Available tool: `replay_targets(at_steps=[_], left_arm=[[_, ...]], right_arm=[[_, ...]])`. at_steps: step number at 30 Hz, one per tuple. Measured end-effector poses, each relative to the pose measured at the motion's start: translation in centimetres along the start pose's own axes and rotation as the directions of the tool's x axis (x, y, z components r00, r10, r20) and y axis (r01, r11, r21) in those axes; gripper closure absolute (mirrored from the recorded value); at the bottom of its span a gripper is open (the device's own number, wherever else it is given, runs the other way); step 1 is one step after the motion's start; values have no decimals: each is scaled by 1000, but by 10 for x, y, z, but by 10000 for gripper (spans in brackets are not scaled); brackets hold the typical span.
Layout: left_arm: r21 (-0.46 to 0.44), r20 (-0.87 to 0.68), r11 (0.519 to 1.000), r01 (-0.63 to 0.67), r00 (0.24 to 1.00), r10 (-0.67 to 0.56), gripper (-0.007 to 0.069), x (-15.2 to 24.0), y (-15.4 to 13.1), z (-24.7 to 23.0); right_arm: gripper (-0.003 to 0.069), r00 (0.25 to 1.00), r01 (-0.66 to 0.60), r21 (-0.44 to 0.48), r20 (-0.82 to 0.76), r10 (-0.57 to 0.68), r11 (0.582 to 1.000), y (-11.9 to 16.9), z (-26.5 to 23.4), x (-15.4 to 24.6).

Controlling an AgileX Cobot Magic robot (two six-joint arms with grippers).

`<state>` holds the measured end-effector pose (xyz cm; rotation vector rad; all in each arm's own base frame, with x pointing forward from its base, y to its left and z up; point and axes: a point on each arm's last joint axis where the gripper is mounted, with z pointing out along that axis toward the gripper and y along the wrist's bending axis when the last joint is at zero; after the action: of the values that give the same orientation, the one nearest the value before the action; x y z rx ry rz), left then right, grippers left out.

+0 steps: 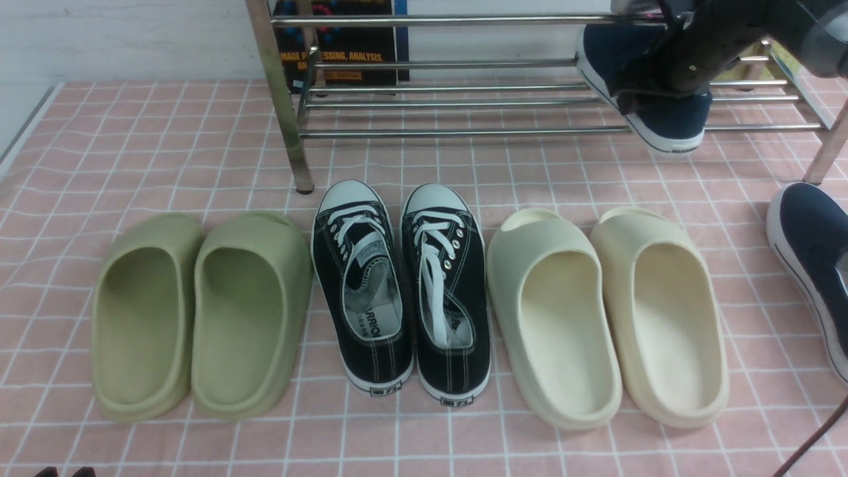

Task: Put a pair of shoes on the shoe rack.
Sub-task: Use the right arm to put a shoe into the shoe rack

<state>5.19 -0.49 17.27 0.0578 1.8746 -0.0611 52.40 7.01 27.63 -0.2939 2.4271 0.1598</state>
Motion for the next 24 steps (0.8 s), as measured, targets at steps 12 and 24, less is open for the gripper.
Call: replay_targets(at_steps=[12,24], left_arm=[[0,0,1000,0,1000,0,386,0,0,0],[0,0,1000,0,1000,0,386,0,0,0]], right_arm=[[502,998,29,184,42,-38,982,-37,-92,-1],[676,999,-37,172,-26,42,984,-56,-12,62]])
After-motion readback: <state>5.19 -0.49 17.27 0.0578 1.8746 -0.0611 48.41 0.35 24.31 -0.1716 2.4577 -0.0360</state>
